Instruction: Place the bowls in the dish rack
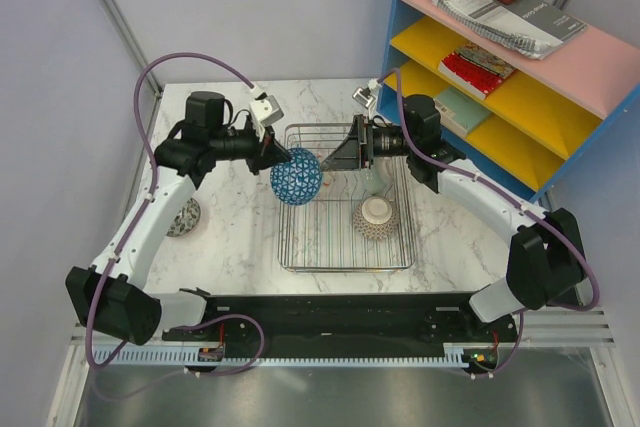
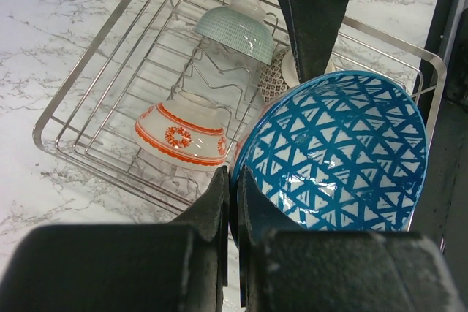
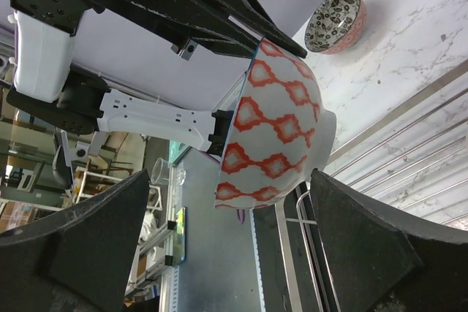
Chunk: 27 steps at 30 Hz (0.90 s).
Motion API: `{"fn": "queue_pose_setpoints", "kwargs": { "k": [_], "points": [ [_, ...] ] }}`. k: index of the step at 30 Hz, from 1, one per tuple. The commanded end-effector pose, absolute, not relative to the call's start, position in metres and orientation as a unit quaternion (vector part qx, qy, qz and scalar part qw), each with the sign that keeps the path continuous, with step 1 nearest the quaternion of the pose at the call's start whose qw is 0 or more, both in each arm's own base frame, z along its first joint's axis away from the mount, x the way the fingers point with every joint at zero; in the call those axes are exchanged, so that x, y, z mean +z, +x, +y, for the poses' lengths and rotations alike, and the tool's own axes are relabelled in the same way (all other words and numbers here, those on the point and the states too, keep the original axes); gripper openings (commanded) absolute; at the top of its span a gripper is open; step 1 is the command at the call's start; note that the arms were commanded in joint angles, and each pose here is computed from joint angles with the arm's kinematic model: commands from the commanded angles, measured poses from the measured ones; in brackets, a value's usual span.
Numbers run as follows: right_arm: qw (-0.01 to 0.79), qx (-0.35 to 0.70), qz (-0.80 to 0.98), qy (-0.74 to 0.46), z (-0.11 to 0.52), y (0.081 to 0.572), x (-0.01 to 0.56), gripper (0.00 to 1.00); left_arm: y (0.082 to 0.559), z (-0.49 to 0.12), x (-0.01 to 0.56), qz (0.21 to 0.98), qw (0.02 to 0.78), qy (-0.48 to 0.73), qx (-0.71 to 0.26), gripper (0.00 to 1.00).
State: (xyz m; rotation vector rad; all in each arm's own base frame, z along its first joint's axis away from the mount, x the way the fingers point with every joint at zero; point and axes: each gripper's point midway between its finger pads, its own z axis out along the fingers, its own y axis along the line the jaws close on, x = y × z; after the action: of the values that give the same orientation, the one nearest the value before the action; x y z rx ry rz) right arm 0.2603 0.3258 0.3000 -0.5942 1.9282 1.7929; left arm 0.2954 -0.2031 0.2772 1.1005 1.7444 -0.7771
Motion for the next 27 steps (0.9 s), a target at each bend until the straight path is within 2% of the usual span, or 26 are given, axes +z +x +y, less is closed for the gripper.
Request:
{"fn": "queue_pose_setpoints", "kwargs": {
  "k": [1, 27],
  "points": [
    [0.246, 0.654, 0.674, -0.241, 0.323, 0.253, 0.315, 0.98, 0.297, -0.211, 0.302, 0.681, 0.480, 0.454, -0.316, 0.02],
    [0.232, 0.632, 0.704, -0.223, 0.334, 0.269, 0.277, 0.98, 0.287, -0.219, 0.333, 0.652, 0.527, 0.457, -0.297, 0.02]
  ]
}}
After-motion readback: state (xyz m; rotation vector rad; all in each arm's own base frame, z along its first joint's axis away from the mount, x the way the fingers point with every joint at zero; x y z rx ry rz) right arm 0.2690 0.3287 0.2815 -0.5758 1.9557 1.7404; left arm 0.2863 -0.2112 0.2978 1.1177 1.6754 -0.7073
